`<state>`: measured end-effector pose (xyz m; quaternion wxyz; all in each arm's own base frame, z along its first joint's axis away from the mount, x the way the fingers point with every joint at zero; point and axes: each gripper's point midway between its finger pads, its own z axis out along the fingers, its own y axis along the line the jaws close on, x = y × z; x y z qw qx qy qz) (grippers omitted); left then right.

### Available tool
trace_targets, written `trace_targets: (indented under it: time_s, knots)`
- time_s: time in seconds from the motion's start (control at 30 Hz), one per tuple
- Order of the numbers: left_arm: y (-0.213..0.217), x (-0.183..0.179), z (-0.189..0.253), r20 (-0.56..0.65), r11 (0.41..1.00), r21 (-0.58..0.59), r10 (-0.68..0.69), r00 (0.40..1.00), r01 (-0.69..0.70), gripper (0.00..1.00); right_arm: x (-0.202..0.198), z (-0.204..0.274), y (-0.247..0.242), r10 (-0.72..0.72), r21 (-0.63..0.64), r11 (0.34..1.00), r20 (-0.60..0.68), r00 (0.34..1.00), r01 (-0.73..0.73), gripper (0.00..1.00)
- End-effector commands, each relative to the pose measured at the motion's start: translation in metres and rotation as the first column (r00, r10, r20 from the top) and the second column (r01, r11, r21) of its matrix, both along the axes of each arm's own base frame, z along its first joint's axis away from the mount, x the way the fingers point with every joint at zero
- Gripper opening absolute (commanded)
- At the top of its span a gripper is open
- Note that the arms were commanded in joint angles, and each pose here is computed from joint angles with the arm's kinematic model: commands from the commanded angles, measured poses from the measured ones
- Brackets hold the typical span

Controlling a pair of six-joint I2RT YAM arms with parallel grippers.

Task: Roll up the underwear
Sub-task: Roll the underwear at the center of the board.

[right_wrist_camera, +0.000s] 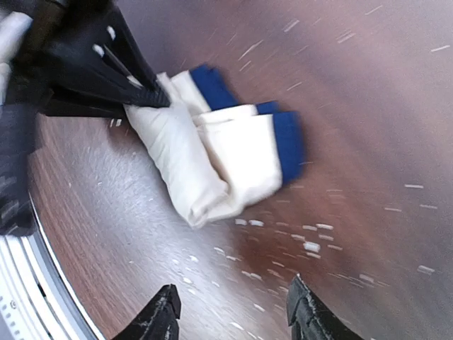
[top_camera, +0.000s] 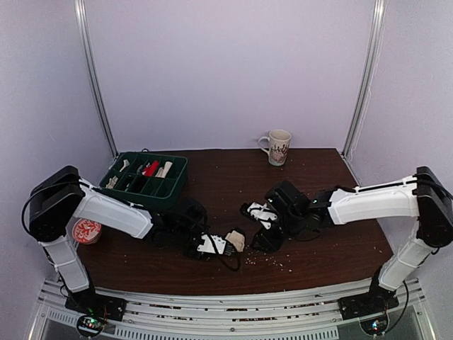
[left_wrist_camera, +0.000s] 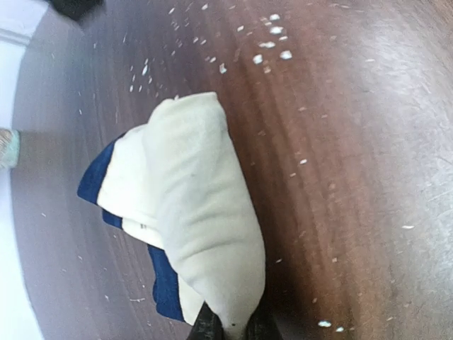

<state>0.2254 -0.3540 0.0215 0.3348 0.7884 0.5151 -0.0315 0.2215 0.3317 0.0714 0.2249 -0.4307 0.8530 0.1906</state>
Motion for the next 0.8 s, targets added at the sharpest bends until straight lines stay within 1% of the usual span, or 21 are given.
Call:
trace_targets:
  time_s: [0.0,0.07,0.27,0.43,0.53,0.6,0.67,0.77]
  knots:
    - [0.032,-0.015,-0.033,-0.267,0.984,0.166,0.108,0.958,-0.065,0.0,0.029,0.039,-0.028,-0.18,0.043,0.984,0.234,0.955,0.175,0.56]
    - [0.029,-0.016,-0.034,-0.319,0.98,0.189,0.124,0.94,-0.065,0.0,0.026,0.04,-0.036,-0.182,0.03,0.983,0.298,0.937,0.182,0.59]
    - [0.021,-0.013,-0.028,-0.447,0.975,0.213,0.152,0.881,-0.06,0.0,-0.004,0.047,-0.028,-0.087,-0.019,0.994,0.49,0.868,0.111,0.6]
    - [0.02,-0.006,-0.027,-0.558,0.974,0.218,0.174,0.812,-0.059,0.0,-0.032,0.06,-0.017,-0.013,0.015,1.0,0.561,0.828,0.006,0.57]
    - [0.022,-0.007,-0.031,-0.638,0.971,0.235,0.178,0.749,-0.031,0.0,-0.041,0.059,-0.013,0.025,0.003,0.999,0.577,0.816,-0.033,0.56]
    - [0.02,-0.004,-0.029,-0.68,0.973,0.23,0.183,0.71,-0.031,0.0,-0.046,0.054,-0.007,0.063,-0.026,0.998,0.591,0.804,-0.059,0.56]
    - [0.018,-0.001,-0.027,-0.704,0.974,0.224,0.181,0.687,-0.027,0.0,-0.048,0.049,0.0,0.101,-0.079,0.995,0.62,0.778,-0.066,0.58]
    - [0.017,0.002,-0.028,-0.726,0.973,0.228,0.188,0.662,-0.026,0.0,-0.04,0.034,0.011,0.165,-0.195,0.98,0.638,0.752,-0.05,0.59]
